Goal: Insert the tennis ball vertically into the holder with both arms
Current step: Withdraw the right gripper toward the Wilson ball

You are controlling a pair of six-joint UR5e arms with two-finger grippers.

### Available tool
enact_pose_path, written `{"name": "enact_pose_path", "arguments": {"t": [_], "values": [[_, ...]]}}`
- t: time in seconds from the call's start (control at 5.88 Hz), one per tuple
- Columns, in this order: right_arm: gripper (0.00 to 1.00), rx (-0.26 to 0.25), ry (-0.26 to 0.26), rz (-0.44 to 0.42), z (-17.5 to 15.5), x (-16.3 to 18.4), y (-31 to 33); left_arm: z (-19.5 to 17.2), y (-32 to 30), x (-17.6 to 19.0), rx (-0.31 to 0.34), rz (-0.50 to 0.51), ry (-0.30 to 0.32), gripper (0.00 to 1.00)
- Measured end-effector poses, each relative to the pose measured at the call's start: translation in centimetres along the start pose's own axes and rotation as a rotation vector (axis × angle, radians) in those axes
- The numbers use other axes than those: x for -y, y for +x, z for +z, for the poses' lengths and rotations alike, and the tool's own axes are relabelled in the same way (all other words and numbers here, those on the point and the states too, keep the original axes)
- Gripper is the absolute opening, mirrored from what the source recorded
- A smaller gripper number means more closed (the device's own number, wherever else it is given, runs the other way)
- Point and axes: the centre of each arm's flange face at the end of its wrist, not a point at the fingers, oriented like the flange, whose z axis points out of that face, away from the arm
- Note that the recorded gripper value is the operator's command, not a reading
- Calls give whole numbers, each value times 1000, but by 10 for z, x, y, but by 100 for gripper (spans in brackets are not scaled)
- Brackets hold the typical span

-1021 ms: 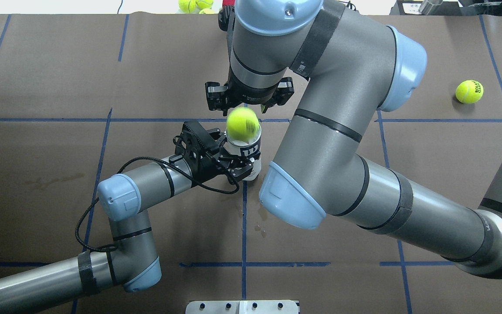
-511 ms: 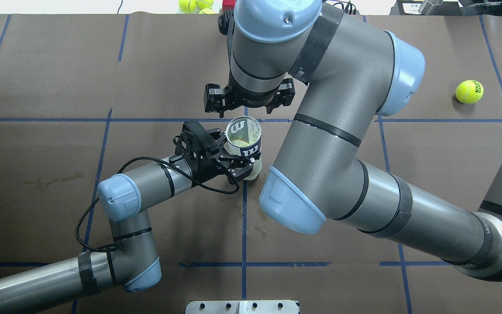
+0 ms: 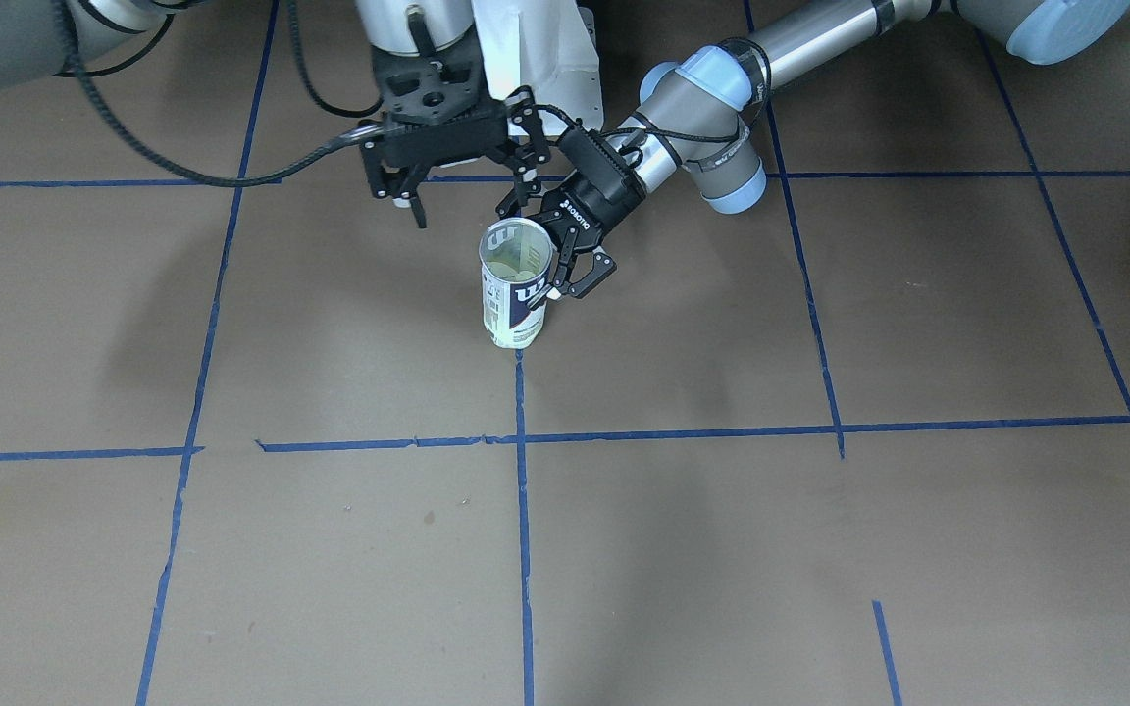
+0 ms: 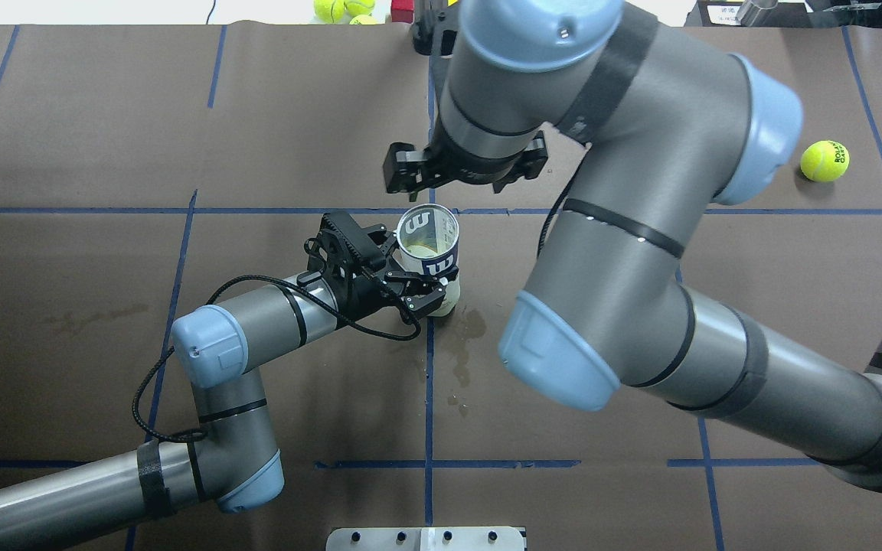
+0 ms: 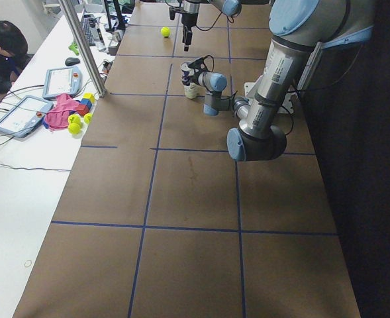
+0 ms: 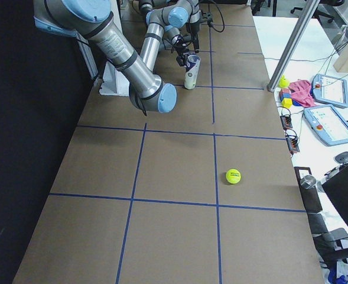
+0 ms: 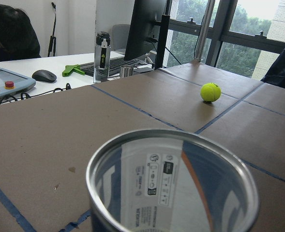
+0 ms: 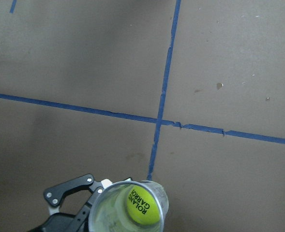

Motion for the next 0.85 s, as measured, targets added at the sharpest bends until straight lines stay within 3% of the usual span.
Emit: {"name": "enact_pose_path", "arguments": {"t": [0.34,0.85], "values": [[100,-39,-20,-76,-5,36,89,0,-1,0,0,0,1,79],[99,-114,-75,-267,-14,86,263,-1,-1,-1,-1,0,0,80]]}}
